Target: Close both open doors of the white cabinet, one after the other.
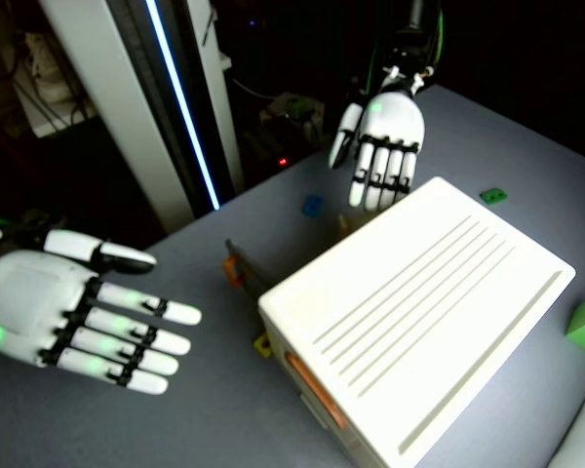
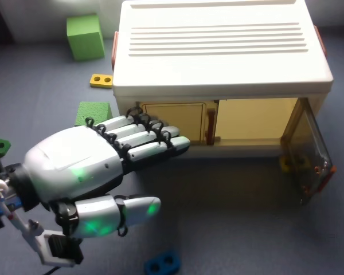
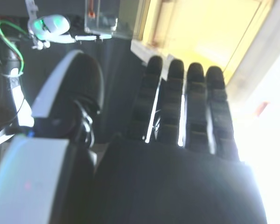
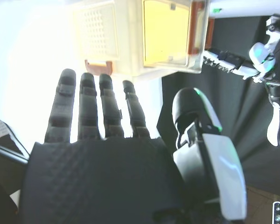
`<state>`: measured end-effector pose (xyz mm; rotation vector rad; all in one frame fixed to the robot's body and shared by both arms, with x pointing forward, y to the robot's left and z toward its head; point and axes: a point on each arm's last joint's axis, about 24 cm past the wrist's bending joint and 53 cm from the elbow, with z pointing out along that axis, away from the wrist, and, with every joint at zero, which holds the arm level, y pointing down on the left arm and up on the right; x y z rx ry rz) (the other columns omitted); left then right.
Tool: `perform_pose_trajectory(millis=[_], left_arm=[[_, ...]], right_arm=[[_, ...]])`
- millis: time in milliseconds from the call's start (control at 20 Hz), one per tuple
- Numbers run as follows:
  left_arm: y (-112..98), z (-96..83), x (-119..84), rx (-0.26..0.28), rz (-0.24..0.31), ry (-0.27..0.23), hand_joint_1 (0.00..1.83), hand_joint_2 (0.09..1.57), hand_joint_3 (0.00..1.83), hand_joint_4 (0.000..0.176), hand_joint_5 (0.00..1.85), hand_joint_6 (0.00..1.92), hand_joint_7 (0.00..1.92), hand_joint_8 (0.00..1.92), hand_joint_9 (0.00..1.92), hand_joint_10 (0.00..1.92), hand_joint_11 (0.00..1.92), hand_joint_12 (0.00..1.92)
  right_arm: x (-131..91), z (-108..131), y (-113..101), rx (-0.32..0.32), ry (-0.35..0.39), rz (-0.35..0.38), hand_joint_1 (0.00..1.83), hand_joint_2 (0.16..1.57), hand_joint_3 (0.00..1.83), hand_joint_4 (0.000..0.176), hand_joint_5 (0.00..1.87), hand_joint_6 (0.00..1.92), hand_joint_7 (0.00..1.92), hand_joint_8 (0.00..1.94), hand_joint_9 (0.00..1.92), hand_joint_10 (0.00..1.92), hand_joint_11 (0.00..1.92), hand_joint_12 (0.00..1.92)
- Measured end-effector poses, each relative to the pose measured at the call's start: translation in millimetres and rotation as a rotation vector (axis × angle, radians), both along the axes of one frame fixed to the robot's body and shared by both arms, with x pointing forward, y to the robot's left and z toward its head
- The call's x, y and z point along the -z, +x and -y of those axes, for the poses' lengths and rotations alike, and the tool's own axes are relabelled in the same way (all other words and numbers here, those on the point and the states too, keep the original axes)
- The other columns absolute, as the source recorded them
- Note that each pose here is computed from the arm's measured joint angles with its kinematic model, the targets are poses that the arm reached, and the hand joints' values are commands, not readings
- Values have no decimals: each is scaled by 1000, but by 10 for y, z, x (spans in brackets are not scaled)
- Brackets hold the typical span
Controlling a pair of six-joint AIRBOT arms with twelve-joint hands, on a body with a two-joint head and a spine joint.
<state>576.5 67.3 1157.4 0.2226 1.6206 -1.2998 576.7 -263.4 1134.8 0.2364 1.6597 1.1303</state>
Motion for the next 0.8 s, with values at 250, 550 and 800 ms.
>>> perform_pose_trajectory(millis=[250, 550, 800], left_arm=[[-1, 29, -17, 9, -5, -5, 0, 1489, 1, 0, 108, 0, 81, 0, 78, 2, 24, 169], [-175, -42, 3, 29, -25, -4, 0, 1486, 0, 0, 56, 0, 50, 0, 78, 1, 0, 337], [-135, -423, 75, -91, -60, 11, 0, 1510, 6, 0, 25, 2, 21, 1, 24, 1, 0, 169]], right_arm=[[54, -74, -51, -37, 2, -26, 0, 1384, 9, 0, 77, 5, 65, 6, 61, 7, 78, 5], [77, -144, -85, -68, 13, -46, 0, 1398, 11, 0, 67, 0, 40, 0, 39, 0, 64, 0], [36, -291, -97, -115, 19, -36, 0, 1427, 13, 0, 39, 0, 15, 0, 2, 0, 25, 0]])
